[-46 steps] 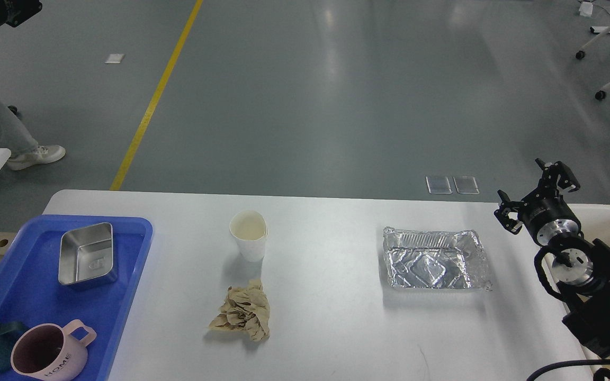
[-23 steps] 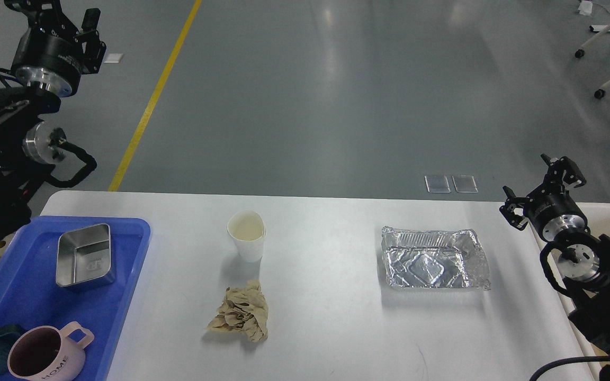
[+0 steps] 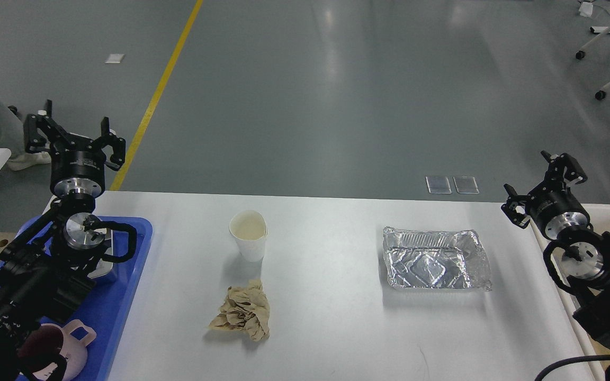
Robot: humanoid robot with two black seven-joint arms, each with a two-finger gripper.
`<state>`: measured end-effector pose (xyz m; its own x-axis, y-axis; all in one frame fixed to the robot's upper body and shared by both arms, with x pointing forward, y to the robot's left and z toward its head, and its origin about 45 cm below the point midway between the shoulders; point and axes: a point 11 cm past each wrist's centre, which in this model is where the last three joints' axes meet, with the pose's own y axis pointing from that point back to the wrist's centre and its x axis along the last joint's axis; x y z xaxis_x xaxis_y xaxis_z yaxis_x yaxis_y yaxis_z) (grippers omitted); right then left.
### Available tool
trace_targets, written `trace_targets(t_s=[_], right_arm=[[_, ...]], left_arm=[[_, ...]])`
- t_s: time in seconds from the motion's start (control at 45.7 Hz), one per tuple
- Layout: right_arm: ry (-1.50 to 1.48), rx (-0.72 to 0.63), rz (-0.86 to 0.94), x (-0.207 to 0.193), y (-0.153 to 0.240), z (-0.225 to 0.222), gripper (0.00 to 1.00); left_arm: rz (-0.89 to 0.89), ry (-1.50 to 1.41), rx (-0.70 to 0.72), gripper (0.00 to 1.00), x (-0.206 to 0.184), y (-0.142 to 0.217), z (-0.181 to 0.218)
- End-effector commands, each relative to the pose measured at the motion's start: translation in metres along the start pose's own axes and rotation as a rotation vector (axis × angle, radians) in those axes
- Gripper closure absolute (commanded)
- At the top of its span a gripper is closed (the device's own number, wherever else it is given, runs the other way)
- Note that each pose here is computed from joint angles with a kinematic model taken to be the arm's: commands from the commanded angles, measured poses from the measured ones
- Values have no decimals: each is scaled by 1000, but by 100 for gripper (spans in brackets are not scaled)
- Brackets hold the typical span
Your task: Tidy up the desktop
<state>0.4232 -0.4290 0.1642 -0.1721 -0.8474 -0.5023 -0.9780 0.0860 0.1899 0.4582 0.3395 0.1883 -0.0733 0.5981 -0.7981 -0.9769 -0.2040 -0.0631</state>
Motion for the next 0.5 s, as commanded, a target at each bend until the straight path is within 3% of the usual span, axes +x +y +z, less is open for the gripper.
trace_targets(t_s=[0.0, 0.197, 0.35, 0.482], right_arm=[[77, -19, -30, 3, 1, -11, 0], [177, -96, -158, -10, 4, -8, 0], [167, -36, -298, -25, 9, -35, 0], [122, 39, -299, -21, 12, -59, 0]], left_arm=[[10, 3, 111, 3, 5, 6, -16], [0, 6, 110, 3, 5, 5, -13], [-21, 12, 104, 3, 3, 4, -8], [-36, 30, 86, 3, 1, 1, -1]])
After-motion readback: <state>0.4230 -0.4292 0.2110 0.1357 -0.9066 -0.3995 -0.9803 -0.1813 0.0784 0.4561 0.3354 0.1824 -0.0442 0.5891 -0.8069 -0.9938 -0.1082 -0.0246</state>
